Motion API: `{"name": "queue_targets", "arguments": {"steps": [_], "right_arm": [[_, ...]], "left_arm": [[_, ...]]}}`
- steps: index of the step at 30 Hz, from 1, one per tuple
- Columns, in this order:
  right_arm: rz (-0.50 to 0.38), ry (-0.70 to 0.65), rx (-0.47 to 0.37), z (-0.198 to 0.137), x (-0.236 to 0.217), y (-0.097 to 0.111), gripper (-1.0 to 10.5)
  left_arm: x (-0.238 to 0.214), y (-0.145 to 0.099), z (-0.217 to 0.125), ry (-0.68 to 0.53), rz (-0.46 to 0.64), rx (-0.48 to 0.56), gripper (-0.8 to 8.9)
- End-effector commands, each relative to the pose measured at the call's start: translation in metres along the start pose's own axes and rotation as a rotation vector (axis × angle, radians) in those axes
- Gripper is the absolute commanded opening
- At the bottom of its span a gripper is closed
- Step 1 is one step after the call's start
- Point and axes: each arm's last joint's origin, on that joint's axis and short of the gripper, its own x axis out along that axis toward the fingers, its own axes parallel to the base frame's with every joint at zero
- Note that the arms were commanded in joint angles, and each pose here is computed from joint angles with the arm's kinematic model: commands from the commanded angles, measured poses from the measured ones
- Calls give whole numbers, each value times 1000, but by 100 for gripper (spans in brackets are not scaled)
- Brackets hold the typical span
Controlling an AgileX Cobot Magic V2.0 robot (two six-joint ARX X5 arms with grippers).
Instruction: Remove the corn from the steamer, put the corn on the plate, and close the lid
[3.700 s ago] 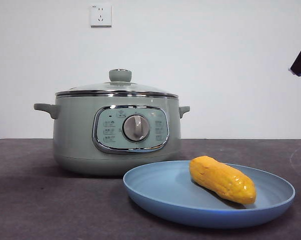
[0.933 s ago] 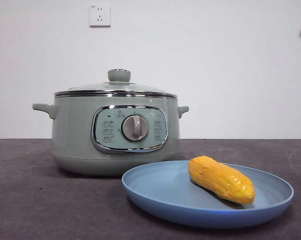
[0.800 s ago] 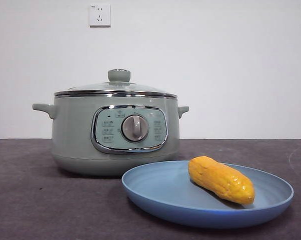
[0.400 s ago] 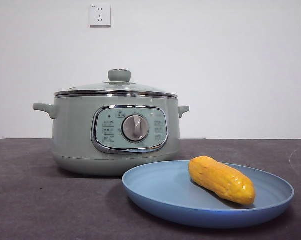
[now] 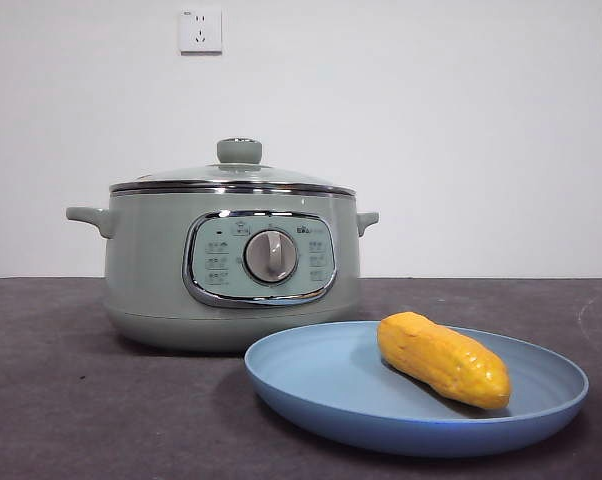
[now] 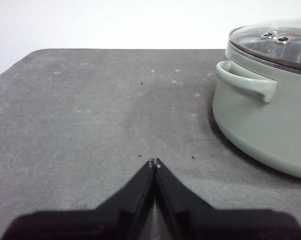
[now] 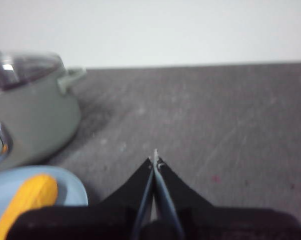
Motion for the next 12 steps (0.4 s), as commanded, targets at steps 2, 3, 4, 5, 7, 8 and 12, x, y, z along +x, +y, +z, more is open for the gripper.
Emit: {"name": "queue_targets", "arguments": {"steps": [2, 3, 4, 5, 7, 8, 12], "right_arm": [[-7, 62, 14, -9, 1, -1, 1], [-7, 60, 14, -9, 1, -1, 1], [-7, 60, 15, -9, 1, -1, 1], [-7, 60, 20, -9, 1, -1, 1], [-7, 58, 41, -8, 1, -1, 1], [-8, 55, 39, -8, 1, -1, 1], [-10, 55, 39, -8, 1, -1, 1]], "left_arm": [[1, 0, -4, 7, 4, -6, -3], [1, 0, -4, 7, 4, -6, -3], [1, 0, -4, 7, 4, -6, -3], [1, 0, -4, 7, 4, -6, -3], [1, 0, -4, 7, 4, -6, -3], [1, 0, -4, 7, 4, -6, -3], [1, 0, -4, 7, 4, -6, -3]]}}
